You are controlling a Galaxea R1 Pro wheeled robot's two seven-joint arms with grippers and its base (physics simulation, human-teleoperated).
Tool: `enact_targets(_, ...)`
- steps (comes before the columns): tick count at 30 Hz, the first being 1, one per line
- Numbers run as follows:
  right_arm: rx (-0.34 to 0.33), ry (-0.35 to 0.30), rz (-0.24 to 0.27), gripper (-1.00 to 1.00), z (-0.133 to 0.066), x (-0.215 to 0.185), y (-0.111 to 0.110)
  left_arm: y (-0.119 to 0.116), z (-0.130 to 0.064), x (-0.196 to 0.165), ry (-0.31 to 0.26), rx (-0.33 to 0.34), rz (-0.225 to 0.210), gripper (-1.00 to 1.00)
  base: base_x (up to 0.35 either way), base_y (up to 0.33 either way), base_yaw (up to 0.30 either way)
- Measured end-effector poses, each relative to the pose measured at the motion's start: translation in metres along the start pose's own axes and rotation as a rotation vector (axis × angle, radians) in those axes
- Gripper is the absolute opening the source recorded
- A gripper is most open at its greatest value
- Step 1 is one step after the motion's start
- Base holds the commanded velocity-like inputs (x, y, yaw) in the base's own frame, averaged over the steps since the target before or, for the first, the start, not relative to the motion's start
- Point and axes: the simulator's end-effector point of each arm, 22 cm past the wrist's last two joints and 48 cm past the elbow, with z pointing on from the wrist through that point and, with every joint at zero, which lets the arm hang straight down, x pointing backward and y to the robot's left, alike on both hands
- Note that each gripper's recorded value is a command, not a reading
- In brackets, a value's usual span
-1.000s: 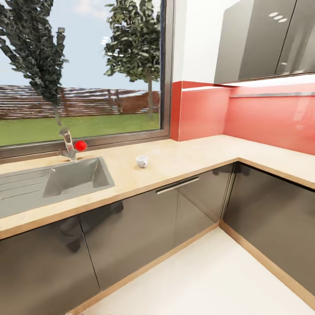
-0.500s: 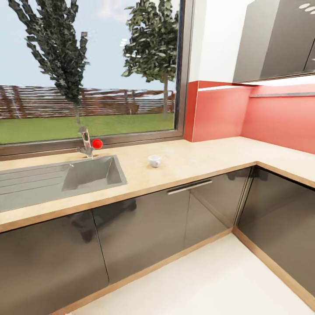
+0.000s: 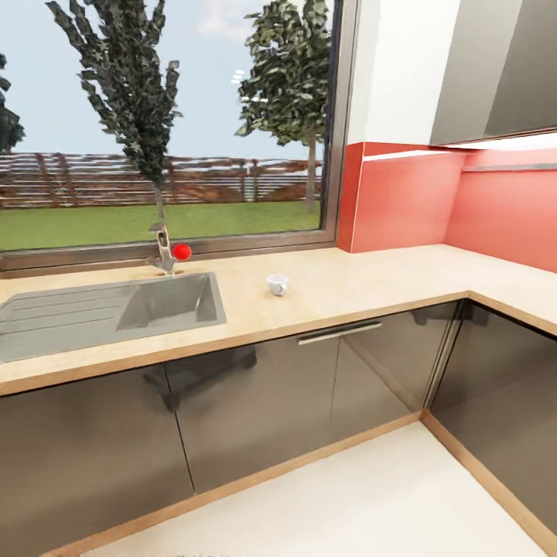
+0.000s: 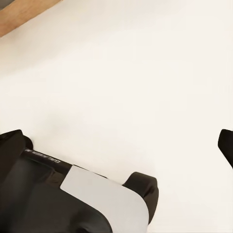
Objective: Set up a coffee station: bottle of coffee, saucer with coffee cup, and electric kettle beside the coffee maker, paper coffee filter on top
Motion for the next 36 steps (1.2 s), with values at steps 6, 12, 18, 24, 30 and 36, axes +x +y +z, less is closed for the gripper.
enact_targets(6, 0.0, 0.0, 0.0, 1.0, 0.0, 0.0, 0.0, 0.0, 0.0, 0.0, 0.0, -0.001, 0.0, 1.0, 0.0, -0.007, 0.269)
enact_targets(12, 0.001, 0.0, 0.0, 1.0, 0.0, 0.0, 0.0, 0.0, 0.0, 0.0, 0.0, -0.001, 0.0, 1.0, 0.0, -0.001, 0.271)
enact_targets(18, 0.024, 0.0, 0.001, 1.0, 0.001, 0.0, -0.005, 0.0, 0.0, 0.0, 0.0, -0.001, -0.001, 1.0, 0.0, 0.0, 0.271)
enact_targets(24, 0.065, -0.002, 0.007, 1.0, 0.009, 0.002, -0.008, 0.0, 0.0, 0.0, 0.0, -0.001, 0.0, 1.0, 0.0, -0.09, 0.184)
enact_targets(30, 0.07, -0.002, 0.008, 1.0, 0.011, 0.002, -0.008, 0.0, 0.0, 0.0, 0.0, -0.001, 0.0, 1.0, 0.0, -0.271, 0.139)
enact_targets(36, 0.072, -0.002, 0.008, 1.0, 0.011, 0.002, -0.008, 0.0, 0.0, 0.0, 0.001, -0.001, 0.001, 1.0, 0.0, -0.302, 0.259)
